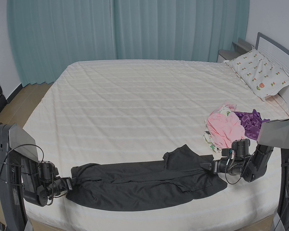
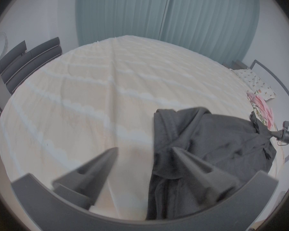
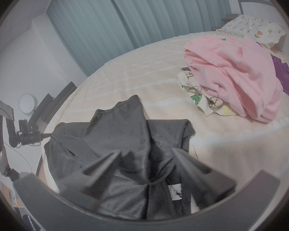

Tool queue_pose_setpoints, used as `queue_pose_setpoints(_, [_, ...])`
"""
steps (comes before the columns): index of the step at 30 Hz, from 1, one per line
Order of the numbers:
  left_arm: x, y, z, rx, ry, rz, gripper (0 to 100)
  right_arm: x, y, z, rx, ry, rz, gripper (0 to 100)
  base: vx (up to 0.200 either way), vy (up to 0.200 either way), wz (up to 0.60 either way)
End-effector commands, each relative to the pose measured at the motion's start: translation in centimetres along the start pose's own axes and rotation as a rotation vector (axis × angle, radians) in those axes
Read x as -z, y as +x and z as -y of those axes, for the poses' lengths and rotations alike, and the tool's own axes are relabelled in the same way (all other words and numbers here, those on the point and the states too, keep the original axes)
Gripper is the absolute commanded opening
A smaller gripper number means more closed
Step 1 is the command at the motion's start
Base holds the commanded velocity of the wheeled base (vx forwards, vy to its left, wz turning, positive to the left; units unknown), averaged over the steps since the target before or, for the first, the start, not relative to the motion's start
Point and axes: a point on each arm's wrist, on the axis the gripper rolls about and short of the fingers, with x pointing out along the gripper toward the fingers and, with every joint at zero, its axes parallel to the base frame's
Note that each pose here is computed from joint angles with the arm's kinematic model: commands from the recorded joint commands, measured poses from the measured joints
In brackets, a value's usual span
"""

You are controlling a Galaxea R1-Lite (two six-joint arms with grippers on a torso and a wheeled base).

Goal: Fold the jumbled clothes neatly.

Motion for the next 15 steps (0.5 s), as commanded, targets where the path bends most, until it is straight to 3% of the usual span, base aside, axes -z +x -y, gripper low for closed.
queue_pose_setpoints(1, [0.8, -0.1, -0.2, -0.004, -0.012, -0.036, 100, -1.4, -0.9, -0.2, -0.007, 0.023, 0.047, 100, 0.0, 0.0, 0.0])
queue_pose_setpoints(2, [0.4, -0.6, -0.3, -0.004, -0.053, -0.009, 100, -2.8, -1.8, -0.2, -0.03, 0.081, 0.091, 100, 0.0, 0.0, 0.0])
queue_pose_setpoints(5, [-0.2, -1.3, -0.2, 0.009, -0.125, 0.026, 100, -3.9, -2.5, -0.6, -0.055, 0.131, 0.126, 100, 0.0, 0.0, 0.0])
queue_pose_setpoints(7, [-1.4, -2.5, -0.2, 0.025, -0.222, 0.074, 100, -4.8, -3.1, -1.4, -0.08, 0.203, 0.148, 100, 0.0, 0.0, 0.0])
queue_pose_setpoints(14, [-3.8, -3.7, -0.7, 0.071, -0.384, 0.171, 100, -4.4, -2.0, -2.9, -0.114, 0.249, 0.106, 100, 0.0, 0.0, 0.0])
queue_pose_setpoints(15, [-4.0, -3.6, -0.5, 0.094, -0.415, 0.17, 100, -3.7, -1.0, -3.1, -0.109, 0.258, 0.062, 100, 0.0, 0.0, 0.0])
